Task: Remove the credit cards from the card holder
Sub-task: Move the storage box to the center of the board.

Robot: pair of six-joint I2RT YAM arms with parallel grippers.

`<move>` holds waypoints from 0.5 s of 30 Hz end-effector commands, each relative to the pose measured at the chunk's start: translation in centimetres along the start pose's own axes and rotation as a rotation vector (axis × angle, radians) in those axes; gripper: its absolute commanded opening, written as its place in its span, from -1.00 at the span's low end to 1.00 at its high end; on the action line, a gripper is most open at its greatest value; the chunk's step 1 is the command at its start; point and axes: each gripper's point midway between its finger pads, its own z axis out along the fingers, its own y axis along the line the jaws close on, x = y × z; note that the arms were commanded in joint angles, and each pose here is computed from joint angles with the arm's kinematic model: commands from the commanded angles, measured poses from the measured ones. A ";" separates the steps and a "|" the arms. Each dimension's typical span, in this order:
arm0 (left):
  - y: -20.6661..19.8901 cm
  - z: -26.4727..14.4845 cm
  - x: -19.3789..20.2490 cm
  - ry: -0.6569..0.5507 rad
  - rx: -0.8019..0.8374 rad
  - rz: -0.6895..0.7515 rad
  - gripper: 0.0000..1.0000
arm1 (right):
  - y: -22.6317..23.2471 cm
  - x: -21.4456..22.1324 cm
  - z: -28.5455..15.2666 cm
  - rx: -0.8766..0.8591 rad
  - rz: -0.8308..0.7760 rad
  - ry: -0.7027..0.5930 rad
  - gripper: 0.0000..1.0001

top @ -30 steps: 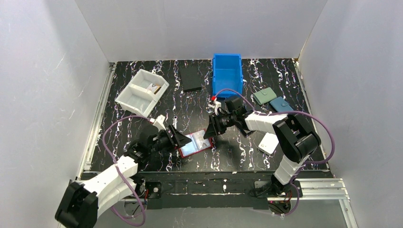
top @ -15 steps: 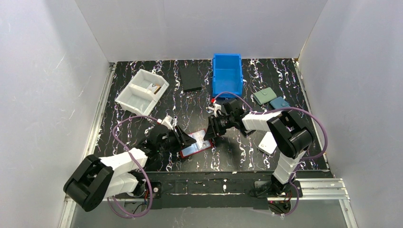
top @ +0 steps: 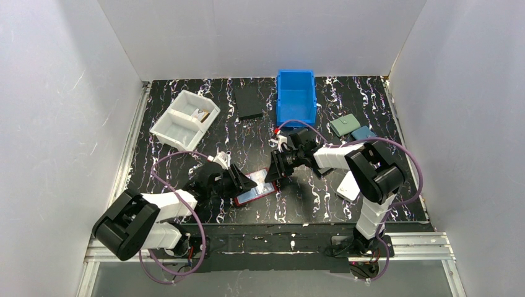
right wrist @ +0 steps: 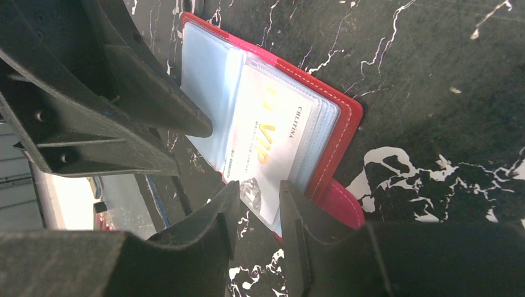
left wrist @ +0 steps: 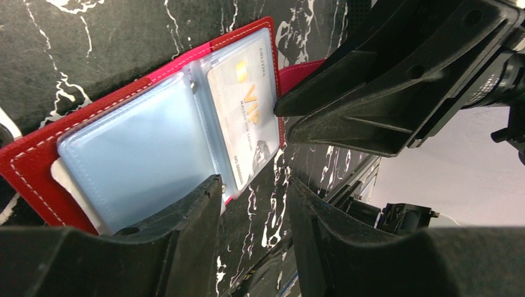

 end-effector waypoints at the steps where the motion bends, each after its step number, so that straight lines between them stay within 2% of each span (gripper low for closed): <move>1: 0.0 0.4 -0.3 -0.016 0.001 0.017 -0.17 | 0.4 -0.6 0.5 -0.021 0.000 0.007 -0.24; 10: 1.8 1.1 0.3 0.003 -0.055 -0.005 -0.31 | -0.9 -0.2 0.8 0.026 0.014 0.028 -0.28; 15: 0.2 0.6 -0.1 -0.009 0.006 0.023 -0.32 | -1.2 0.0 0.9 0.042 0.016 0.035 -0.31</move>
